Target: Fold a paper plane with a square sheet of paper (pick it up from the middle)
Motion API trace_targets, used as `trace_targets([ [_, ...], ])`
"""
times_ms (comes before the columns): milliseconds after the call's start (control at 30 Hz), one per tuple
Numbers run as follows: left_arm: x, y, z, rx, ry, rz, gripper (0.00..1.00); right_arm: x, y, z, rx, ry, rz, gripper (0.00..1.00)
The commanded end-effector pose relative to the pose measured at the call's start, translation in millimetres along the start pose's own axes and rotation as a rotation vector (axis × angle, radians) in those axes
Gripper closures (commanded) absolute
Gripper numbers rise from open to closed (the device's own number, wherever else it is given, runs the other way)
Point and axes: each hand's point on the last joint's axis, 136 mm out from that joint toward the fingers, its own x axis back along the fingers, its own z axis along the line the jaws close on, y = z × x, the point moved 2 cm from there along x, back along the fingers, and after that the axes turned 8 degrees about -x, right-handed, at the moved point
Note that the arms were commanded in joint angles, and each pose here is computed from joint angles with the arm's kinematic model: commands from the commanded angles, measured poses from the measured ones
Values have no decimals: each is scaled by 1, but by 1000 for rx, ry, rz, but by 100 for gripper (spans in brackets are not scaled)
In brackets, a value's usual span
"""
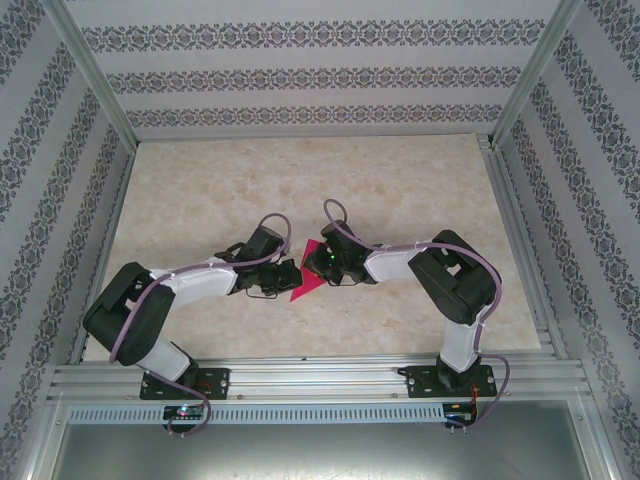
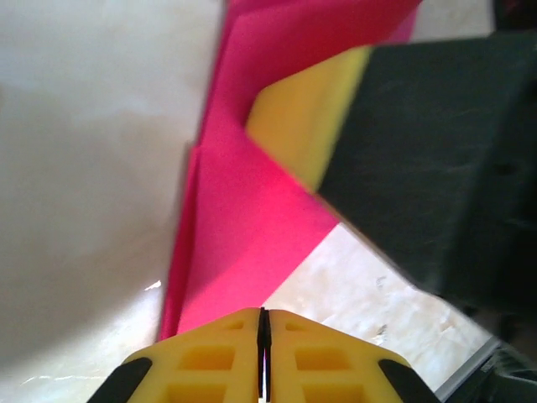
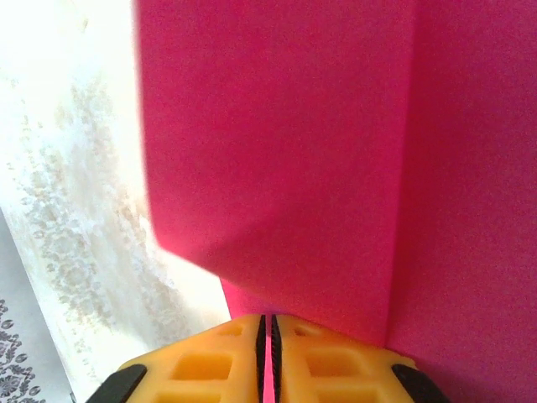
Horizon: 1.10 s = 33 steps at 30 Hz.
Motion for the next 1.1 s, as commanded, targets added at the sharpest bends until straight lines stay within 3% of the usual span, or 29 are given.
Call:
trace_targets([
  [0, 1, 19, -2, 29, -2, -44, 88, -3, -4, -53, -38, -189, 18, 85],
  [267, -25, 15, 15, 96, 27, -2, 89, -3, -4, -51, -40, -178, 24, 85],
  [433, -29, -7, 47, 121, 167, 75, 93, -3, -3, -44, -29, -149, 30, 84],
  [700, -26, -34, 74, 143, 264, 137, 97, 21, 9, 9, 131, 6, 23, 81],
  [867, -26, -32, 73, 135, 270, 132, 98, 28, -2, 36, 240, 80, 75, 90],
  [1067, -27, -27, 71, 122, 272, 130, 98, 10, -14, 20, 219, 24, 92, 98],
])
